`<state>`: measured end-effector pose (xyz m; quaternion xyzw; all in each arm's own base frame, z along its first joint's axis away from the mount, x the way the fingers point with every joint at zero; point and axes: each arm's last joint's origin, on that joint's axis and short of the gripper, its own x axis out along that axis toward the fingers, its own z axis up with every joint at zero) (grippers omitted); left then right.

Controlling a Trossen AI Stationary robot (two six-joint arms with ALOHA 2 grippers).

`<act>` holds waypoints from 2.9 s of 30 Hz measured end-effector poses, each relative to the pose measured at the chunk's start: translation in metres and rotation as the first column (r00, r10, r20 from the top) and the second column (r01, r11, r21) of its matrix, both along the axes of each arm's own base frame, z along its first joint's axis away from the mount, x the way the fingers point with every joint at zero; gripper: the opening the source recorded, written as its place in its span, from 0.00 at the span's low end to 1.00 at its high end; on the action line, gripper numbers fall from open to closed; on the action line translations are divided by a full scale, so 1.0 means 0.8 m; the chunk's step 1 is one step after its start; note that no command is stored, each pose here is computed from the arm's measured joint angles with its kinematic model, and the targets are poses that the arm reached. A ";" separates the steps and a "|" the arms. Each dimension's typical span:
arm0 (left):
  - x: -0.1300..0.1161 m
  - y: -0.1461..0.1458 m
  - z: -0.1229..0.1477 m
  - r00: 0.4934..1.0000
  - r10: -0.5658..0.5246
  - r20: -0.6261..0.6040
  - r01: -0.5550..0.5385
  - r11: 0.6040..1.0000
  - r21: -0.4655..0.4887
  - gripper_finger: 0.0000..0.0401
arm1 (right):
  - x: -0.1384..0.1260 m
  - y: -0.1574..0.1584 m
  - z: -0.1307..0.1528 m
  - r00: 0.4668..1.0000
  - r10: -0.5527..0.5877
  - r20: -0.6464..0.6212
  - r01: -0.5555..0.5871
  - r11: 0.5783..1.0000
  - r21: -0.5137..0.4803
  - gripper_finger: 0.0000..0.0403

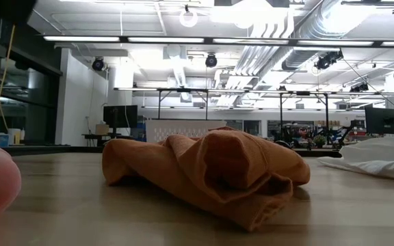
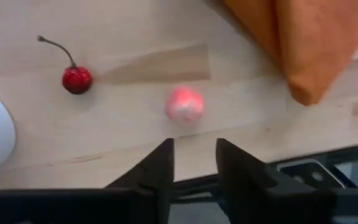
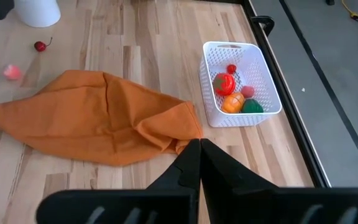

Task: Pick and placing Produce into tupperware
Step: Put the pink peach into the white basket

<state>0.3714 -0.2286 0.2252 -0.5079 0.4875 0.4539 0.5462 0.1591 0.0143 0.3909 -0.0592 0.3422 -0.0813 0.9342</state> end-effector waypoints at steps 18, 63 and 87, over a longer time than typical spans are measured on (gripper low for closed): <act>0.002 -0.002 -0.032 0.999 -0.040 0.021 0.040 0.999 -0.024 0.38 | 0.000 0.001 0.000 1.000 0.014 0.001 -0.014 1.000 0.026 0.00; 0.000 -0.001 -0.052 1.000 -0.012 0.021 0.012 0.999 -0.034 0.55 | 0.000 0.001 0.000 1.000 0.015 0.001 -0.015 0.999 0.029 0.00; 0.001 0.008 -0.052 1.000 -0.012 0.009 0.012 1.000 0.011 0.54 | 0.000 0.001 0.000 1.000 0.020 0.000 -0.020 1.000 0.023 0.00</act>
